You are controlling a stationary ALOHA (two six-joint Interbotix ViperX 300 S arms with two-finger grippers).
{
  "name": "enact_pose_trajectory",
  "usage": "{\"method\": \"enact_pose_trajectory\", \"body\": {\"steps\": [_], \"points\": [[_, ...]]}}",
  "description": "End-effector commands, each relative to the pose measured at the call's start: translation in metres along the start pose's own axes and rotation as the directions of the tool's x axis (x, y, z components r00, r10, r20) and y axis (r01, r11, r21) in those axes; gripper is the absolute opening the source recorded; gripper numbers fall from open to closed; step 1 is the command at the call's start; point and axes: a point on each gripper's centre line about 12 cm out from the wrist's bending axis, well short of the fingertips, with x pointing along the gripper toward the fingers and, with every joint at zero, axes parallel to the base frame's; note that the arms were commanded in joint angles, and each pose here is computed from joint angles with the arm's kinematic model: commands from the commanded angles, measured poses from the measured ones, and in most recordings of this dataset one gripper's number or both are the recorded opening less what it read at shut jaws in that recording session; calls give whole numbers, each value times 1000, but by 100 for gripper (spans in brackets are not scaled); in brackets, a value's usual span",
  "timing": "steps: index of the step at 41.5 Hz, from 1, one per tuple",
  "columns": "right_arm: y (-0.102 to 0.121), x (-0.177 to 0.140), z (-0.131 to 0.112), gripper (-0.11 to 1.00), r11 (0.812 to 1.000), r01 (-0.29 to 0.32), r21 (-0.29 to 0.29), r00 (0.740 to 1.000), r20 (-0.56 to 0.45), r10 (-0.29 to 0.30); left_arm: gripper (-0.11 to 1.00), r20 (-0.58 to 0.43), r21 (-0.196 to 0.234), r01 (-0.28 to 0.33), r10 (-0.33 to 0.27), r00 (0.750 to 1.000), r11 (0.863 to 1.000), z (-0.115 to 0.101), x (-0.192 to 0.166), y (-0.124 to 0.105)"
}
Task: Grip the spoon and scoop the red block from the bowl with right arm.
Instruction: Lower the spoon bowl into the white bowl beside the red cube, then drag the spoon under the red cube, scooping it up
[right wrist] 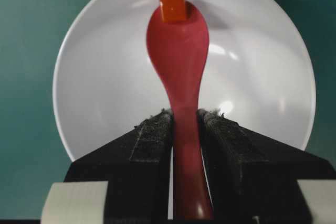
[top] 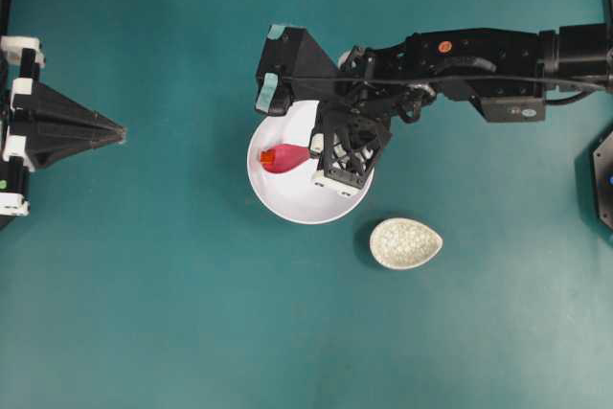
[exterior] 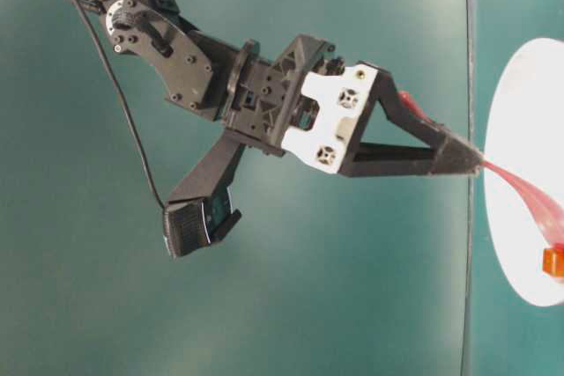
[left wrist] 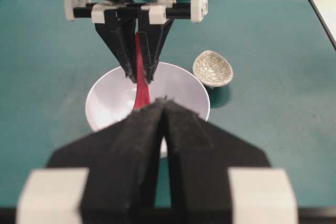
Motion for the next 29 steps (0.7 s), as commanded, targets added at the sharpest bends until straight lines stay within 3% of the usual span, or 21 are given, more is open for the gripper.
{"method": "enact_pose_trajectory", "body": {"steps": [1,16,29], "points": [[4,-14,5,25,1000,-9,-4,999,41,10,0,29,2,2,-2,1000,1000,13,1,0],[8,-15,-9,25,1000,-14,-15,998,54,15,0,29,-3,2,-2,1000,1000,13,1,0],[10,-21,-25,25,1000,-25,-10,983,179,27,0,29,-3,2,-2,1000,1000,13,1,0]]}}
